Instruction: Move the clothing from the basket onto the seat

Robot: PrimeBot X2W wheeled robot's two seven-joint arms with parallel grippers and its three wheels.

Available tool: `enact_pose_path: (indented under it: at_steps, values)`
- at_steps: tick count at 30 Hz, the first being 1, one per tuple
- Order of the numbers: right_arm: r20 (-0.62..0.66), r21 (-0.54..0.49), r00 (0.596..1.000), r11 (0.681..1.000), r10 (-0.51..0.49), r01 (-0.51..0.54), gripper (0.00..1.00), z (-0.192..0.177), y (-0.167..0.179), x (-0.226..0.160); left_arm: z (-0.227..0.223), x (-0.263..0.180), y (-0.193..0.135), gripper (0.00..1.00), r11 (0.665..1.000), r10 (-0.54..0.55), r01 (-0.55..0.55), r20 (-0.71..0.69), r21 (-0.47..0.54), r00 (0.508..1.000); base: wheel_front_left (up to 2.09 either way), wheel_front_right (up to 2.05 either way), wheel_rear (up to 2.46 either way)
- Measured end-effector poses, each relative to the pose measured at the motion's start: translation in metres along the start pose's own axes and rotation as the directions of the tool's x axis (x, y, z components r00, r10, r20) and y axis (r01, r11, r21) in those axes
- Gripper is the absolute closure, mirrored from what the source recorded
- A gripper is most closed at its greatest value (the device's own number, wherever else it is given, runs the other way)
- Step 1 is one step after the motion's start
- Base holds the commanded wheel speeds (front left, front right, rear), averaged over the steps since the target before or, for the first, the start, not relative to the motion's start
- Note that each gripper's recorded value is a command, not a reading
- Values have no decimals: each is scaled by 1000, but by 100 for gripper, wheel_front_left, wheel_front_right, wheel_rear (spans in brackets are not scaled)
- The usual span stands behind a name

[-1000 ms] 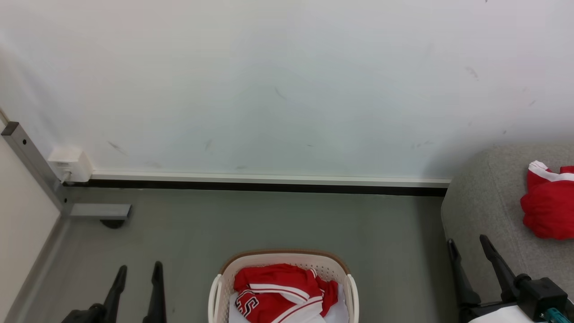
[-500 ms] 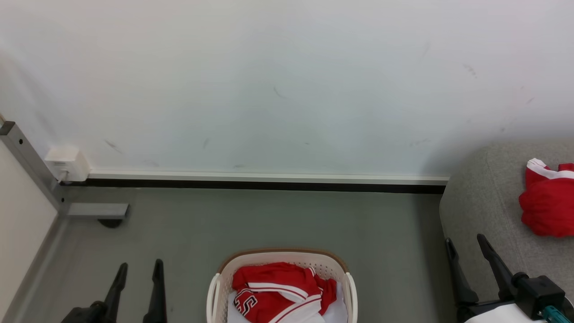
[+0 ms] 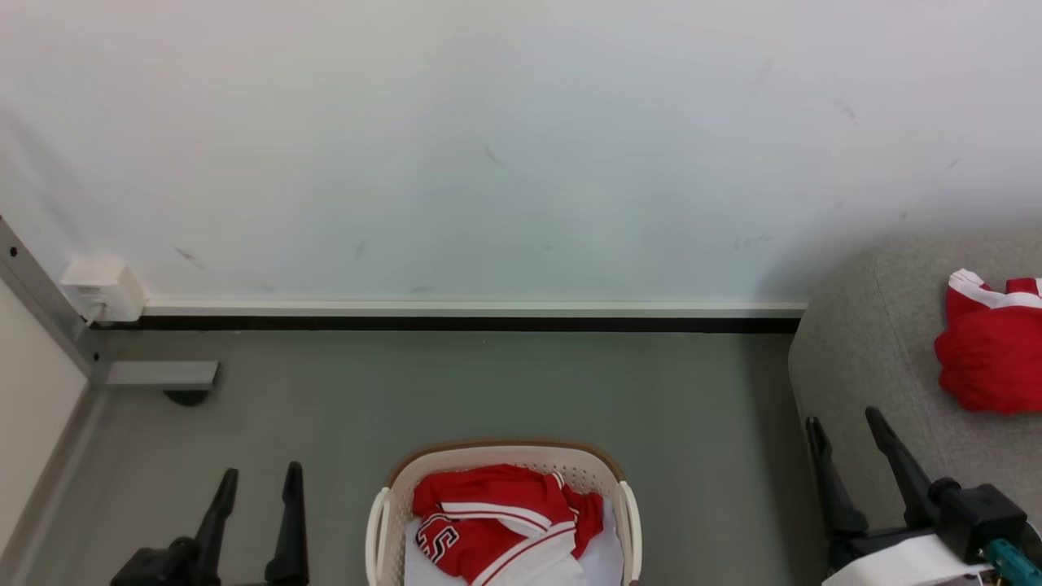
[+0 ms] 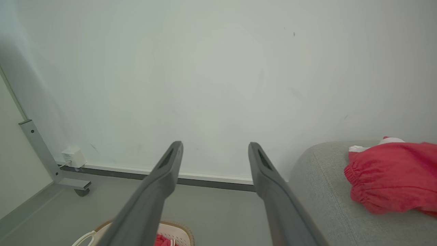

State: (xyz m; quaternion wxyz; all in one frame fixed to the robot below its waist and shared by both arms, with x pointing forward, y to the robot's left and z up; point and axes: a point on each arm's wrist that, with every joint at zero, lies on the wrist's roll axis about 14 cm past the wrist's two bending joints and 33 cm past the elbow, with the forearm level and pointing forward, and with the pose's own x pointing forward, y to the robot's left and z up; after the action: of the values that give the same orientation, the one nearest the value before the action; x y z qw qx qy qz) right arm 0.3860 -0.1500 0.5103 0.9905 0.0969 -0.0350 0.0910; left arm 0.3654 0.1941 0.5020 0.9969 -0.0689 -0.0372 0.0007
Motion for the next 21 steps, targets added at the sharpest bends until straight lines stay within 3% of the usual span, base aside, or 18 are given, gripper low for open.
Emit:
enact_pose_path:
  at_steps: [21]
  values:
    - [49, -23, 998, 999, -37, 39, 0, 7, -30, 63, -55, 83, -43, 0, 988, -155, 155, -115, -10, 981, 0, 0, 0]
